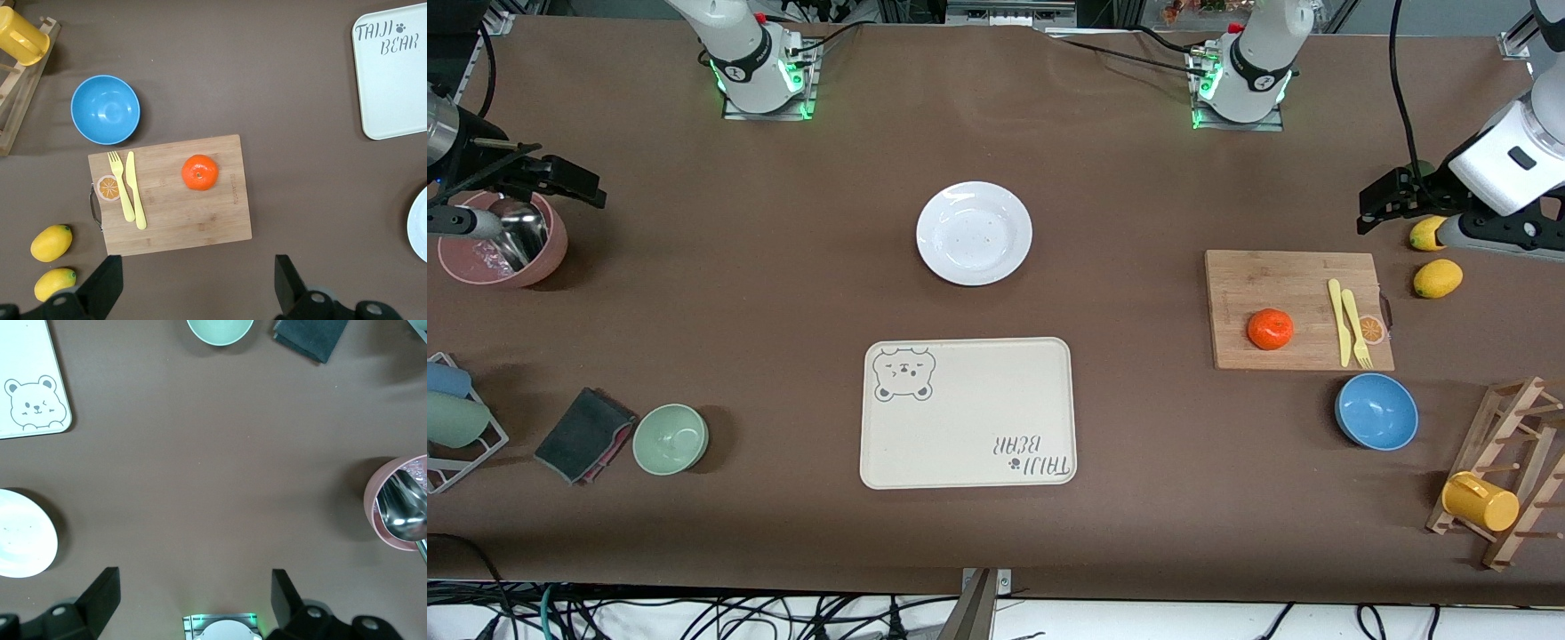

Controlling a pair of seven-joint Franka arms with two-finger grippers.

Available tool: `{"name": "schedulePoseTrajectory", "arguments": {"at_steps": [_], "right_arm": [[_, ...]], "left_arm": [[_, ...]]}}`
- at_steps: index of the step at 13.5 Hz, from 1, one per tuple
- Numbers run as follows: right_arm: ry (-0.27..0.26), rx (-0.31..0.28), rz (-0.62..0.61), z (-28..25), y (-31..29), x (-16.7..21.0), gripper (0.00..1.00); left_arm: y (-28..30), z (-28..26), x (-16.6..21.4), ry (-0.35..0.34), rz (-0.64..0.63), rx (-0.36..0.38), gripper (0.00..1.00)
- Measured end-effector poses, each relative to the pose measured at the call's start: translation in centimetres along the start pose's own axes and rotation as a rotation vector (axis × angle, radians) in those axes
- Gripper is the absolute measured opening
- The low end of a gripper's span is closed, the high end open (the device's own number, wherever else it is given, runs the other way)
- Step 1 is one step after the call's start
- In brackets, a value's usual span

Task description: Place orange and plate with both arms

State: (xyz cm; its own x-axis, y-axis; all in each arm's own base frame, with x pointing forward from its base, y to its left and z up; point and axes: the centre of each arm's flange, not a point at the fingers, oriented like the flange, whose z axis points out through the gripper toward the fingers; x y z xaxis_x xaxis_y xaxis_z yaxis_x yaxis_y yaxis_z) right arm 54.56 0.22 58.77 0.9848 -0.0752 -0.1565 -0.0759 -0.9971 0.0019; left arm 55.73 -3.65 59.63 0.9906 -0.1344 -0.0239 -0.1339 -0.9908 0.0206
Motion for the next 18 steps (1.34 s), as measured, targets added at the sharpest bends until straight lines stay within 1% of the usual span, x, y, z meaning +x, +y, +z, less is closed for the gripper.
{"name": "schedulePoseTrajectory", "arguments": {"at_steps": [5,8,10,12,15,18], "right_arm": [[-0.011,-0.001,0.0,0.1,0.0,-0.1,1.0],[-0.013,-0.001,0.0,0.1,0.0,-0.1,1.0],[-0.013,-0.001,0.0,0.1,0.0,-0.1,1.0],[-0.013,-0.001,0.0,0.1,0.0,-0.1,1.0],[-0.013,-0.001,0.0,0.1,0.0,-0.1,1.0],[-0.014,-0.001,0.0,0.1,0.0,-0.1,1.0]], "left_arm": [[0.0,-0.4,0.0,0.008,0.0,0.001,1.0],[-1.8,0.6,0.1,-0.029,-0.029,0.004,1.0],[-3.4,2.7,0.9,-0.071,-0.046,0.025,1.0],[-5.2,4.1,1.4,-0.095,-0.072,0.017,1.0],[-5.8,6.1,2.0,-0.118,-0.112,-0.044,0.99],[-6.2,11.2,4.1,-0.122,-0.165,-0.055,1.0]]}}
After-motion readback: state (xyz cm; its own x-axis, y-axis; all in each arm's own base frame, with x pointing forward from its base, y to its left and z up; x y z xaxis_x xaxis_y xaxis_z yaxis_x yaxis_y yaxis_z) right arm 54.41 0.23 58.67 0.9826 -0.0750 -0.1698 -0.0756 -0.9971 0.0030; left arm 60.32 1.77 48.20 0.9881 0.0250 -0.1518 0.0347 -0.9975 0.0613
